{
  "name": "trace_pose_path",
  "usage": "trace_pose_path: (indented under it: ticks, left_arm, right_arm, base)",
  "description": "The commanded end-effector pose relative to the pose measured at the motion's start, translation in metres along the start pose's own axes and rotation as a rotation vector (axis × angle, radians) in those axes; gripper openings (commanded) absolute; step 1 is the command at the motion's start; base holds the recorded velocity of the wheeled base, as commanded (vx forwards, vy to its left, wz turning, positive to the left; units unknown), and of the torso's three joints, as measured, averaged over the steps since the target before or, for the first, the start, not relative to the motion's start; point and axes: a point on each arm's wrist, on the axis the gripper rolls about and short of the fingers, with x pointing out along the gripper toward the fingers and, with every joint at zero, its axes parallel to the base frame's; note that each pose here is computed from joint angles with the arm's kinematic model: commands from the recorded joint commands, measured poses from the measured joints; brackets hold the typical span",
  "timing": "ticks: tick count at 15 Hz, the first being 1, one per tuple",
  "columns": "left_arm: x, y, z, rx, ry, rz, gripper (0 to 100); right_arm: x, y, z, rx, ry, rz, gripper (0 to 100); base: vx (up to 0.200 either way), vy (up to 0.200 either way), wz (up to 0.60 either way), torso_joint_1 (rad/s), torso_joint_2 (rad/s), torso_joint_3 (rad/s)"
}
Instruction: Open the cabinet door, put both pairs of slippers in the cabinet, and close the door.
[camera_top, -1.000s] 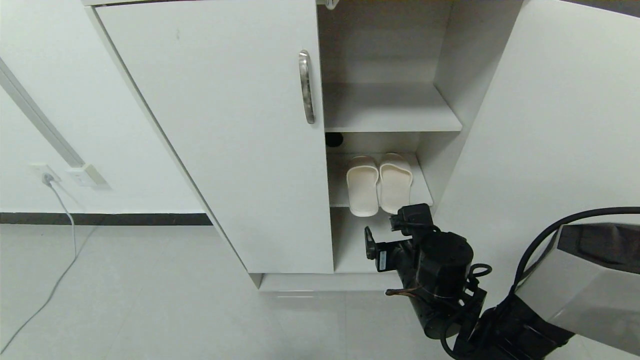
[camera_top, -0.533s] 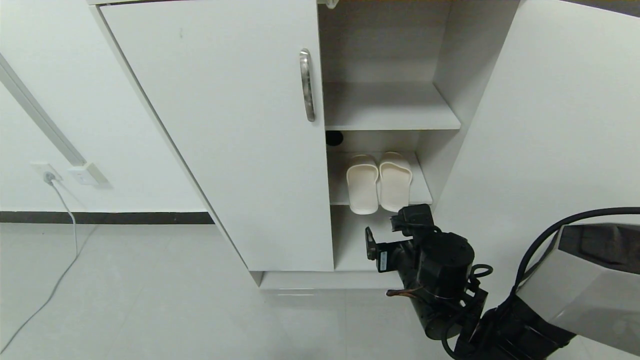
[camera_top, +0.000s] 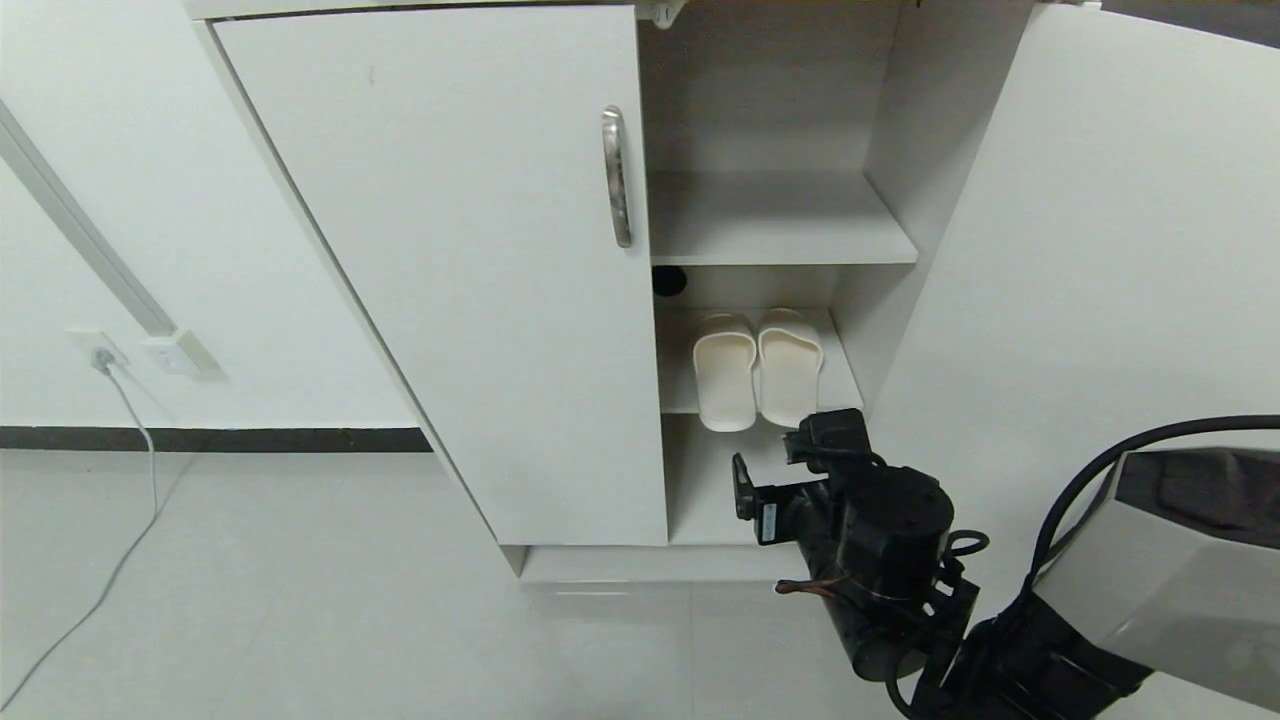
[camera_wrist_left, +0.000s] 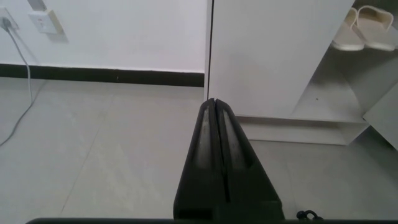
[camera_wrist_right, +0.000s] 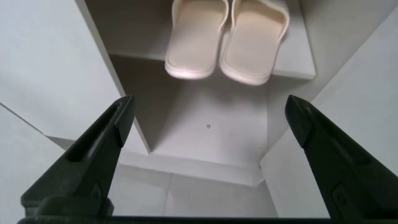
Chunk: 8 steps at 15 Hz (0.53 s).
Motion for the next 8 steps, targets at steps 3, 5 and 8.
trace_pose_path:
  ticks: [3,5,8]
  left_arm:
    - [0.0001,0.0000,0.0000,0.000,0.001,0.000,0]
    - [0.0001,0.0000,0.0000,0.000,0.001,0.000,0]
    - [0.0001,0.0000,0.0000,0.000,0.001,0.000,0]
  right_arm:
    - [-0.0006,-0.0003,-0.0006,-0.002,0.003,0.000,100]
    - [-0.0008,-0.0004,-0.0009,-0.005,0.004,0.000,100]
    - [-0.0008,-0.0004,-0.0006,-0.003,0.001,0.000,100]
  base:
    - [0.000,0.000,0.00,0.001,0.00,0.181]
    - [0.000,0.000,0.00,0.000,0.00,0.202]
    - [0.000,0.000,0.00,0.002,0.00,0.190]
